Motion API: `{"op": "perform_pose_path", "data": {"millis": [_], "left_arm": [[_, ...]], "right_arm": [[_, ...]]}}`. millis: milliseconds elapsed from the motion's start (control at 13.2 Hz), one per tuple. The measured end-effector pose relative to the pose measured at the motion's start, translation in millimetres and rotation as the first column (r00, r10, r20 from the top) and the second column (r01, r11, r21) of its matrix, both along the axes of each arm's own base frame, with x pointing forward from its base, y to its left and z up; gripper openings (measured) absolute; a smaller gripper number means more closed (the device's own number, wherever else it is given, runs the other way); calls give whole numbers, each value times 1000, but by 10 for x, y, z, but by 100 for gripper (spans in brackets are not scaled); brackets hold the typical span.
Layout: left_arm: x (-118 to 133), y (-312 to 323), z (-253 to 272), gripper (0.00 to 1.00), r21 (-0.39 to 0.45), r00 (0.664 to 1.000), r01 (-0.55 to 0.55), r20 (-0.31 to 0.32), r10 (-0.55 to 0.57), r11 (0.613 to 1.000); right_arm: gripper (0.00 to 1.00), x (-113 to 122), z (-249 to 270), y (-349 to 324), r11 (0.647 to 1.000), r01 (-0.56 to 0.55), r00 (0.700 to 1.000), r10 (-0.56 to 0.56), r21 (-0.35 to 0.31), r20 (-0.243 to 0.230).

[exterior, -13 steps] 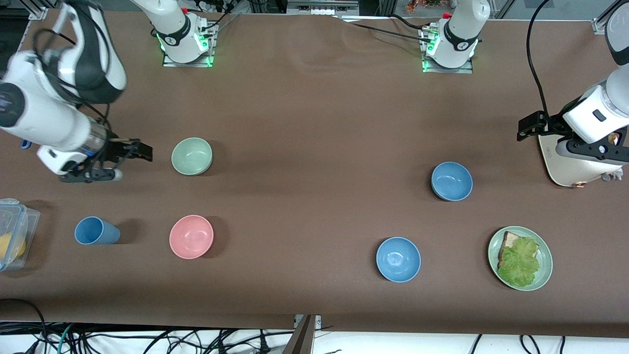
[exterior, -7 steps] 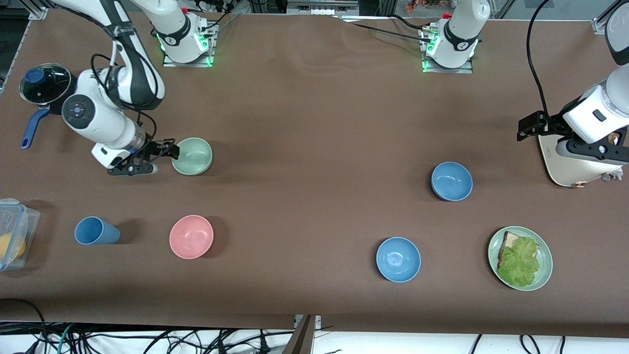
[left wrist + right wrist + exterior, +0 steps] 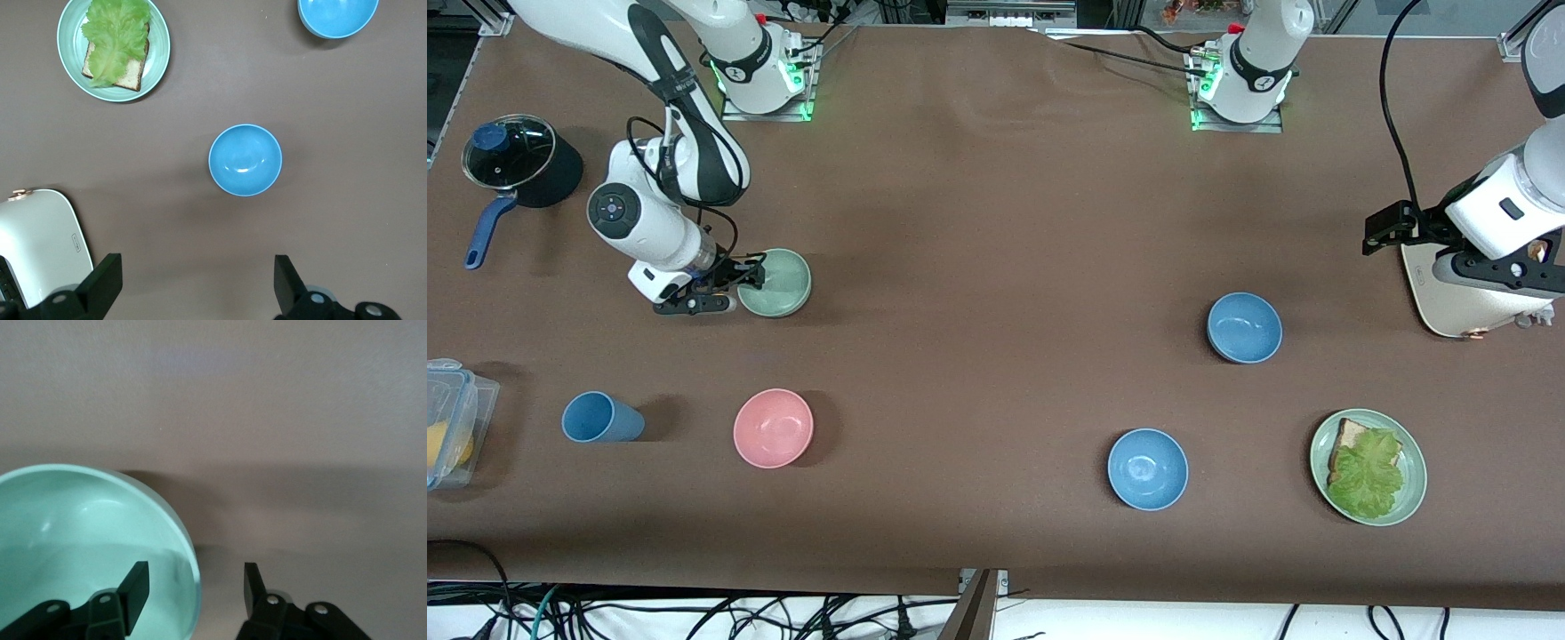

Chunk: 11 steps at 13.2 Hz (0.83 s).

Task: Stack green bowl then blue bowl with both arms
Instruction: 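Grasp the green bowl rim with the right gripper and slide it toward the table center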

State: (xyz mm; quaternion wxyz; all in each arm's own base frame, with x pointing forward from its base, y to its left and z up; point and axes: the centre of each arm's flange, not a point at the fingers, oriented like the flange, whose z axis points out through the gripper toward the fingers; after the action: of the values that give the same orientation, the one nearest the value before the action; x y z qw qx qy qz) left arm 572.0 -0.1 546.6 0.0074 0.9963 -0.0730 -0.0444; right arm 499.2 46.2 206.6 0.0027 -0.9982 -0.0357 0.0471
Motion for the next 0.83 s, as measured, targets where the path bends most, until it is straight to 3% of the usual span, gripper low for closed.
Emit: {"op": "perform_pose_path", "data": {"millis": [76, 455, 682, 834], "left_arm": [[0, 1, 0, 100, 0, 1000, 0, 0, 0, 1000], [0, 5, 0, 100, 0, 1000, -1, 0, 1, 1000], [0, 6, 0, 100, 0, 1000, -1, 0, 1, 1000], [0, 8, 0, 100, 0, 1000, -1, 0, 1, 1000]], "right_arm": [[60, -5, -22, 14, 1000, -1, 1000, 1, 0, -2], [4, 63, 119, 181, 999, 34, 999, -34, 6, 12], [4, 337, 597, 460, 999, 43, 998, -43, 5, -34], [4, 618, 1111, 883, 999, 39, 999, -39, 16, -26]]}}
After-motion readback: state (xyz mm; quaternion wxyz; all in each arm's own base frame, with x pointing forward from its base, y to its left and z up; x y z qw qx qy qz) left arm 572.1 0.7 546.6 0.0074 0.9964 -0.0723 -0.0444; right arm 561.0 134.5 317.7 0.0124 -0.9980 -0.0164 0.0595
